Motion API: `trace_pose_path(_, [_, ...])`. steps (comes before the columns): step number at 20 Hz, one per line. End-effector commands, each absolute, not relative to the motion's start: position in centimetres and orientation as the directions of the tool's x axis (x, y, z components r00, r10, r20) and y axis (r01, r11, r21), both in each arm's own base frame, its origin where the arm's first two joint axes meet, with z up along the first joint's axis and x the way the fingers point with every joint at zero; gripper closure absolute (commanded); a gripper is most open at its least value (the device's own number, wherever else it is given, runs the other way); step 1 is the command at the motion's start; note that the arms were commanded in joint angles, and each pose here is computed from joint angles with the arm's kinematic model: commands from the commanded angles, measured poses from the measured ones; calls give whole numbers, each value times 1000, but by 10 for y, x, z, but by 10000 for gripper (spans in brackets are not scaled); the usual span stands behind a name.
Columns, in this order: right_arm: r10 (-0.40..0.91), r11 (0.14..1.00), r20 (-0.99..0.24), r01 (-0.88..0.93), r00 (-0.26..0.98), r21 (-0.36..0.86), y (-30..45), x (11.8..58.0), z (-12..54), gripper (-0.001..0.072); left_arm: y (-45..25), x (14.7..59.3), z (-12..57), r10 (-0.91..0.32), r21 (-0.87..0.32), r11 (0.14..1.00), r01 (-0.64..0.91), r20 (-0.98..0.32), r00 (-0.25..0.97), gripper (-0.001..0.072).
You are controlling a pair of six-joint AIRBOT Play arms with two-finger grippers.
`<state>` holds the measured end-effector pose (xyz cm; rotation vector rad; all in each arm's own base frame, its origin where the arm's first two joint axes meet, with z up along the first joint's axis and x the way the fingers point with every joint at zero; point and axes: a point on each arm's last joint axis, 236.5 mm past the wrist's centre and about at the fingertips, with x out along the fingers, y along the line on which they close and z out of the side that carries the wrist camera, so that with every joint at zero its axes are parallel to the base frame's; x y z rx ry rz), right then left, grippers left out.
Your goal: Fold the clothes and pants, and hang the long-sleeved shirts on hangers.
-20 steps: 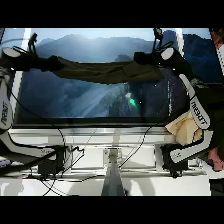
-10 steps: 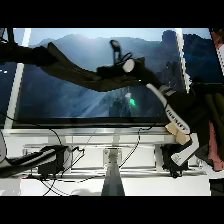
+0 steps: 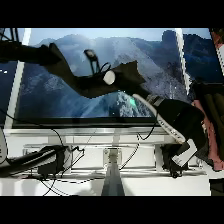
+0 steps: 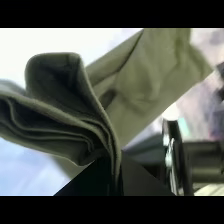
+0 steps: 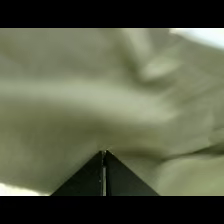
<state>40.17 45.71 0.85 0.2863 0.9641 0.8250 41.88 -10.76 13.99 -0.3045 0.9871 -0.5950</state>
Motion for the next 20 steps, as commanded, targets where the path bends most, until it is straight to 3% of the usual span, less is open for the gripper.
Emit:
trace_pose_path(1, [618,779,-645,-456,449,430,363,474,26,698,-174,459,145,-686,-587,723,363,-552,474,690])
trace_pose_path(5, [492,865,-635,-254,596,433,215,539,63,698,-300,495,129,-761,-720,597,355,-368,534,691])
trace_pose_path(9, [391,896,-685,-84,615,436,104,550,61,698,-397,494,80,-712,-693,632,347,-343,613,678])
trace_pose_path(10, [362,906,-699,-55,617,420,82,551,57,697,-410,495,71,-692,-680,648,342,-337,639,563])
trace_pose_path(11, [334,915,-712,-30,618,403,65,552,53,686,-420,495,64,-673,-669,662,338,-332,661,246])
trace_pose_path(12, [307,923,-725,-6,616,385,48,552,47,599,-427,492,59,-667,-662,669,339,-333,666,-11])
trace_pose_path(13, [282,931,-738,13,613,366,35,553,40,430,-431,489,58,-670,-649,674,354,-334,663,-11])
trace_pose_path(14, [259,937,-755,32,602,347,22,553,31,360,-431,489,58,-668,-619,688,379,-336,664,-11])
trace_pose_path(15, [253,938,-776,50,577,343,15,550,18,359,-428,490,60,-665,-588,701,402,-336,668,-11])
trace_pose_path(17, [281,927,-831,88,480,364,10,536,-18,232,-418,493,67,-666,-520,723,456,-346,661,-11])
trace_pose_path(20, [400,886,-862,110,310,451,32,511,-70,105,-396,486,67,-688,-428,726,539,-429,586,-10])
